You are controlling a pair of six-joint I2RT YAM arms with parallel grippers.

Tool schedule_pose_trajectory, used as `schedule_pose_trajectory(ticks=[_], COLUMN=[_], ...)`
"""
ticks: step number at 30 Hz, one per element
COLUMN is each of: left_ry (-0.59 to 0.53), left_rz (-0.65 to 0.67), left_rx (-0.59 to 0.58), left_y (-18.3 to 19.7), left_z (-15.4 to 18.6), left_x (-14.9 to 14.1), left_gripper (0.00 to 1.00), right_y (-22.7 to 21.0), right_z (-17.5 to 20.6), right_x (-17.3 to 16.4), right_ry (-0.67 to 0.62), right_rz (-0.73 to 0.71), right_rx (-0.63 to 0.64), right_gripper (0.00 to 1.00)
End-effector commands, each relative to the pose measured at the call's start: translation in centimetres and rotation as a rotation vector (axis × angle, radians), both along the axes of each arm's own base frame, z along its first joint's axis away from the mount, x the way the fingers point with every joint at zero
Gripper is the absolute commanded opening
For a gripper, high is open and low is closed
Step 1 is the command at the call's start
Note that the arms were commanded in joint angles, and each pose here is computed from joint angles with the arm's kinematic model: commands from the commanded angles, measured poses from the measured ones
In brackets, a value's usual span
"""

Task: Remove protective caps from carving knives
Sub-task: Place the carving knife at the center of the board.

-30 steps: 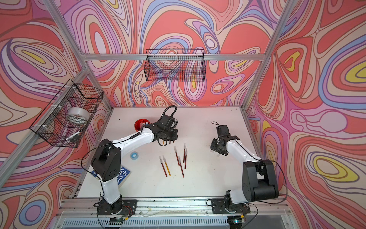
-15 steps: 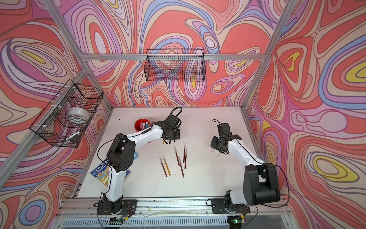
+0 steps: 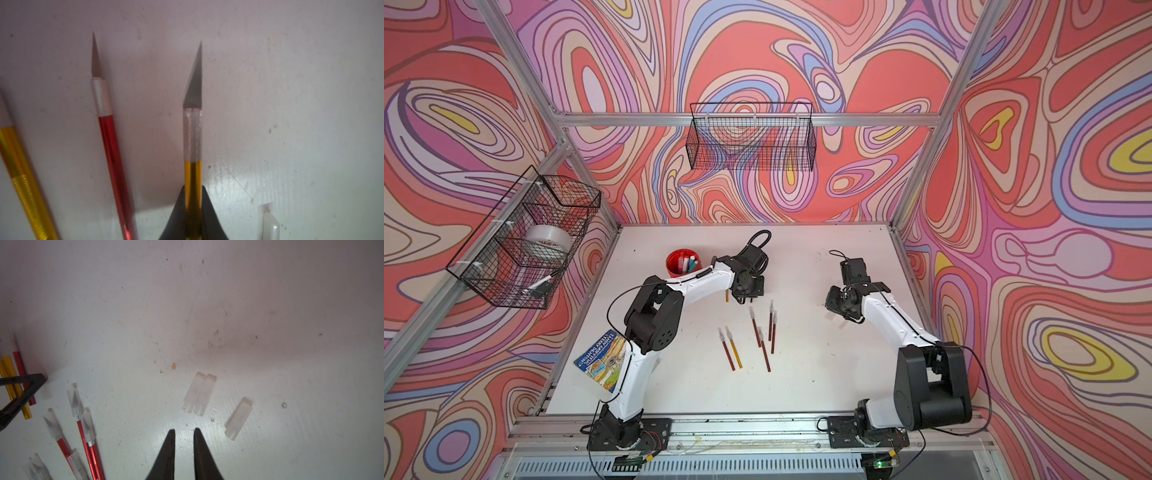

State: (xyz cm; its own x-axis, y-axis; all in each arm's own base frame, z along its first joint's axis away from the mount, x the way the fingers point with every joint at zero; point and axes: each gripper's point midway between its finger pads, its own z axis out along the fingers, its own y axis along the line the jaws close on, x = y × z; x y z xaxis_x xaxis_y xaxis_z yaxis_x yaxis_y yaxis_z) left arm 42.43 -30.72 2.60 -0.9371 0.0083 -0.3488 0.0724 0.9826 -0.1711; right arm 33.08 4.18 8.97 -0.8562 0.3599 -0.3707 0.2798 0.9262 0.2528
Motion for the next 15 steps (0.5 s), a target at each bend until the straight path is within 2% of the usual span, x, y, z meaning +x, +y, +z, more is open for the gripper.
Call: schedule_pose_trajectory(ticks=[1, 4, 7, 15], left_ry=[0.01, 0.019, 0.028, 0.028], left_rz=[0.033, 0.038, 0.045, 0.05], left_rx=[0.033, 0.033, 0.031, 0.007], left_y=[0.9, 1.1, 1.2, 1.1], left_z=[-0.3, -0.7, -1.2, -0.9], left_x=[0.5, 0.6, 0.5, 0.6], left_gripper=[0.23, 0.26, 0.21, 0.21], right_y=[-0.2, -0.3, -0.3, 0.0], right_z=[0.6, 0.6, 0.6, 0.5], right_x=[0.1, 0.2, 0.1, 0.0], right_ry=[-0.02, -0.024, -0.023, -0.021], right_rz=[-0.005, -0.006, -0.009, -0.001], right_rx=[-0.008, -0.008, -0.009, 0.009], right_gripper=[0.2, 0.2, 0.2, 0.2])
